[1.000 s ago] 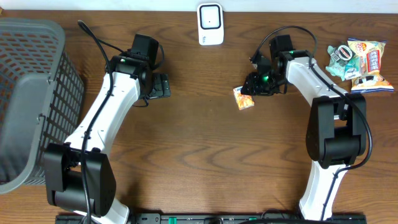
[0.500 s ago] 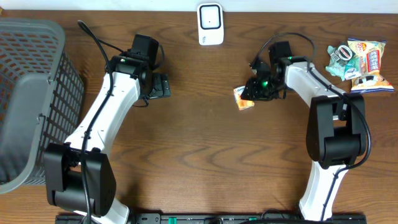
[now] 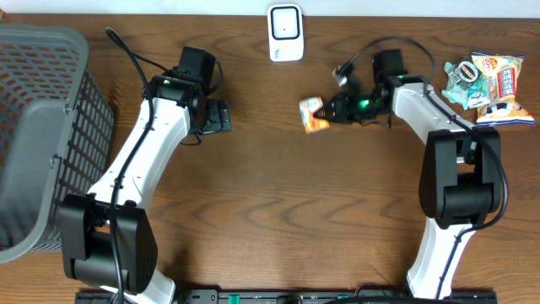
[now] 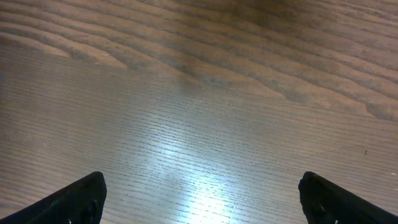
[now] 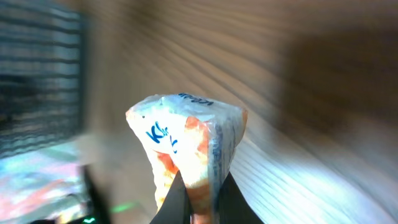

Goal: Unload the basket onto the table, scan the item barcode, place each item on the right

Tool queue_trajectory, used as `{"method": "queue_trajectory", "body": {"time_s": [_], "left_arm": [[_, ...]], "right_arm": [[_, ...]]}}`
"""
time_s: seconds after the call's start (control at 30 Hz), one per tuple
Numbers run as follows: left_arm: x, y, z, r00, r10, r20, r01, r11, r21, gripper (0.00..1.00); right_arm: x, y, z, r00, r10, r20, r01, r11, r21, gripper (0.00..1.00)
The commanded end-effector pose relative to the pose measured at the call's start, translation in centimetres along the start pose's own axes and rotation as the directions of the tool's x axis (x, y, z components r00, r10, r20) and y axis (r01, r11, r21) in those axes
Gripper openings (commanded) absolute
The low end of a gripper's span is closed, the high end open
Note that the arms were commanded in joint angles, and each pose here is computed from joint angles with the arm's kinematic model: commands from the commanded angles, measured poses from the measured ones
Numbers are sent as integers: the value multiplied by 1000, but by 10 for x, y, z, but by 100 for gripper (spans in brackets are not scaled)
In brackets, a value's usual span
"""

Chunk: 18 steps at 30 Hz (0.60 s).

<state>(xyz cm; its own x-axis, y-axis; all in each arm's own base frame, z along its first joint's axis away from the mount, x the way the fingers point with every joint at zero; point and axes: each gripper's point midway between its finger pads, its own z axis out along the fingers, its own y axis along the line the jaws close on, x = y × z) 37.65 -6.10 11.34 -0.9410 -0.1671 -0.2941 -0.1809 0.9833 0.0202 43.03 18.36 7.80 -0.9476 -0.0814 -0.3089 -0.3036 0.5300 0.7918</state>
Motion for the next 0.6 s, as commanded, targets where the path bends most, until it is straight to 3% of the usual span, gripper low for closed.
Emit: {"method": "queue_trajectory", "body": {"time_s": [0.0, 0.1, 0.57], "left_arm": [[-2, 2, 0, 1000, 1, 4, -1, 1000, -12, 98], [-2, 2, 0, 1000, 1, 5, -1, 1000, -12, 98], [-2, 2, 0, 1000, 1, 5, -1, 1000, -12, 98]], "right_arm": [[-19, 77, -30, 989, -119, 90, 146, 898, -415, 1], [-21, 99, -42, 982, -150, 113, 187, 826, -532, 1], [-30, 103, -41, 989, -119, 87, 147, 830, -538, 1]]}}
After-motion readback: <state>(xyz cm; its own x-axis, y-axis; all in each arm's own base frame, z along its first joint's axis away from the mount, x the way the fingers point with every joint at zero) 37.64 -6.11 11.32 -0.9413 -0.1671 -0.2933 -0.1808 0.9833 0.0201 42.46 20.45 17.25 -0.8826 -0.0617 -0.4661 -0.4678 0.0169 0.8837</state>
